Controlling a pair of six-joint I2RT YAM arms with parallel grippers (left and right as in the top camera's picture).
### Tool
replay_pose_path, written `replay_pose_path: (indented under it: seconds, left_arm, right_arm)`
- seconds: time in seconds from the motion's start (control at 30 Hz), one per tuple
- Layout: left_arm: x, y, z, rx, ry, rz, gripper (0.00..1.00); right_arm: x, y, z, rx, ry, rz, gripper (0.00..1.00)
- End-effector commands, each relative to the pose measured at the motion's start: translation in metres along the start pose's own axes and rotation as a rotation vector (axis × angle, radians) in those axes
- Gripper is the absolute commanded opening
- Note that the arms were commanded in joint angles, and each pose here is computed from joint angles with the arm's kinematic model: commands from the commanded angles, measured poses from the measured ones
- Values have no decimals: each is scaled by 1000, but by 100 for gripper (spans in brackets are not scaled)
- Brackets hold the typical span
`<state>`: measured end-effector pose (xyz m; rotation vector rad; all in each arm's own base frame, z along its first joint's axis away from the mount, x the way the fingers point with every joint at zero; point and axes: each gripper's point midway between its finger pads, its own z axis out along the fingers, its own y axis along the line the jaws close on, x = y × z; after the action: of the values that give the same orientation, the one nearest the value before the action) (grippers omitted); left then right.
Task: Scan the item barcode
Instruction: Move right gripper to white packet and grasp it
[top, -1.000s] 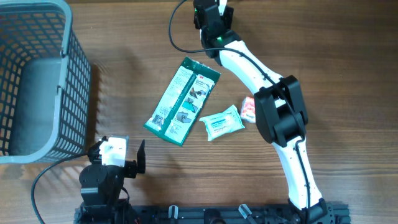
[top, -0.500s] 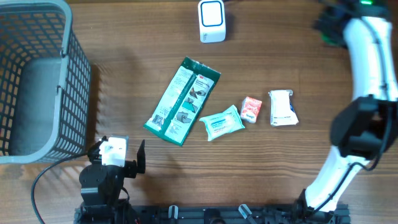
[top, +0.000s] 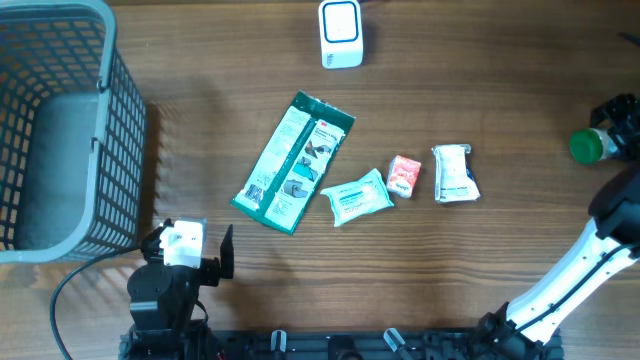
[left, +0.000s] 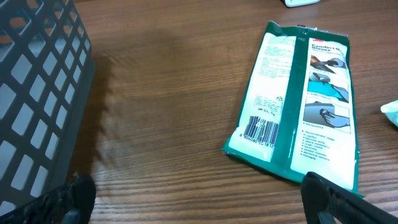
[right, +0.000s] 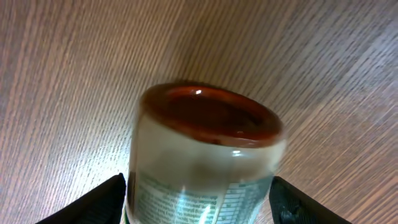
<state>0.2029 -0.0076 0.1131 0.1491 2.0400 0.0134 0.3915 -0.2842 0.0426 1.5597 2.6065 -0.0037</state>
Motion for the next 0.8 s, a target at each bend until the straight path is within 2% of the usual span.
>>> replay_pose_path:
  seconds: [0.0, 0.03, 0.07, 0.1, 0.27, 0.33, 0.47, 0.53, 0.6, 0.77]
  left_arm:
    - [-1, -3, 0, 16, -9, 14, 100]
    - [-1, -3, 0, 16, -9, 13, 100]
    - [-1, -3, 0, 16, -9, 13, 100]
    - [-1, -3, 0, 16, -9, 13, 100]
    - [-1, -3, 0, 16, -7, 13, 100]
    - [0, -3, 0, 16, -6, 13, 100]
    - [0, -3, 0, 16, -6, 13, 100]
    - [0, -3, 0, 16, -6, 13, 100]
    - [0, -3, 0, 16, -6, 13, 100]
    - [0, -3, 0, 16, -6, 13, 100]
  right_arm:
    - [0, 2, 3, -14, 9, -2, 75]
    - [-1, 3, 2, -17, 4, -2, 81]
    - [-2, 3, 0, -19, 0, -2, 94]
    - [-3, 4, -6, -28, -9, -3, 100]
    - [-4, 20, -67, -129, -40, -3, 100]
    - [21, 44, -112, -288, 12, -24, 100]
    - [74, 63, -149, -325, 102, -107, 100]
    - [114, 79, -157, -302, 167, -264, 100]
    - [149, 104, -155, -311, 185, -561, 100]
    - [241, 145, -133, -278, 281, -1018, 100]
